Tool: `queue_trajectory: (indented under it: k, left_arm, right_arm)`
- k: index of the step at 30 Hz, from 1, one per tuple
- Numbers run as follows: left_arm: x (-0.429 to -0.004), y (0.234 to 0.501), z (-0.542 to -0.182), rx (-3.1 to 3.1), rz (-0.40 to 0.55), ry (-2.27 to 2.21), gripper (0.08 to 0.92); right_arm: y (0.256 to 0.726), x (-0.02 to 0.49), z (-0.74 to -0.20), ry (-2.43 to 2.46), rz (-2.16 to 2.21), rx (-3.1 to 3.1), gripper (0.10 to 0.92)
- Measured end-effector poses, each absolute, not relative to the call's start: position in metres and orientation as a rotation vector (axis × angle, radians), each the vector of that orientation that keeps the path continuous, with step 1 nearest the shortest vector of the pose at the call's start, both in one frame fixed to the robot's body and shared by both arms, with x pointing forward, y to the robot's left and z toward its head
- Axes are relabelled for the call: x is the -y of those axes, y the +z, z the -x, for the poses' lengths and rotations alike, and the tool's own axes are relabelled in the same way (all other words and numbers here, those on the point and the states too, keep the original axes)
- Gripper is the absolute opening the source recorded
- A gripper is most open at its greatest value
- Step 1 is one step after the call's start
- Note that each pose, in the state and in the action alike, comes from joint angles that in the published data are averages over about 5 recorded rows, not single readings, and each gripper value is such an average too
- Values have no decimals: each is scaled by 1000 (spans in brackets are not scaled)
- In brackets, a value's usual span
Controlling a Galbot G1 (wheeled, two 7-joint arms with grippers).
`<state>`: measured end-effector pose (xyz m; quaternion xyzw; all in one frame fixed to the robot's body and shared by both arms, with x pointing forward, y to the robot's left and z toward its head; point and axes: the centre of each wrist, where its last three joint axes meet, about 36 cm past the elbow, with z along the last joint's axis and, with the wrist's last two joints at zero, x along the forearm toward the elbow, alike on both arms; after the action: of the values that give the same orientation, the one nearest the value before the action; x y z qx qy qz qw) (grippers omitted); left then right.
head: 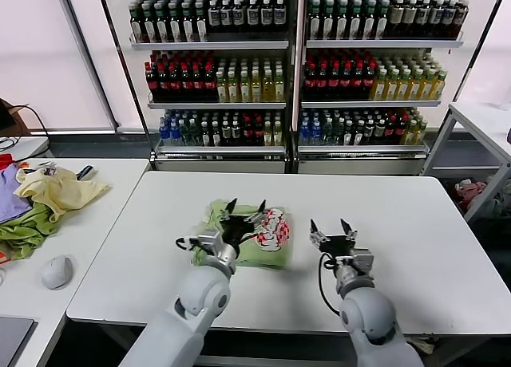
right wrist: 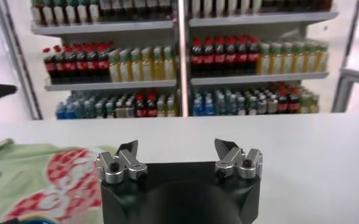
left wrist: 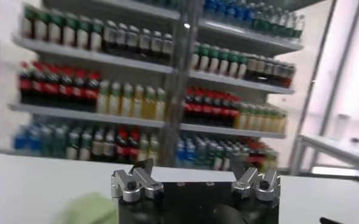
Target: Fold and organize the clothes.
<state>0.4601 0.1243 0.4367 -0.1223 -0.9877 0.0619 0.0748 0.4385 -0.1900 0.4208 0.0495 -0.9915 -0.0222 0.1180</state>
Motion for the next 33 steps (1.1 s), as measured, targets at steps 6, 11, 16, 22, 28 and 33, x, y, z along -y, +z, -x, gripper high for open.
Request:
queue_trajectory:
  k: [6,11,16,22,28,33]
  left_arm:
    - [-148,428,-439,2992,271,86,823]
    - [-157,421,-421,2984,230,50,823]
    - [-163,419,-407,2974,207,29,823]
    - [-167,417,-396,2959,192,13,823]
    - [-168,417,-387,2950,185,5,823]
    - [-169,418,-382,2949,181,2,823]
  right_arm:
    - [411,153,-458,-80,-208,2869,823]
    - [401,130,-472,-88,-232,2831,823]
    - [390,111,-480,-92,-236,2786,797]
    - [377,100,-483,-99,-221,2740,639]
    - [374,100,-487,-97,-211,2729,466]
    - [376,109,-492,-67,-198,2740,318]
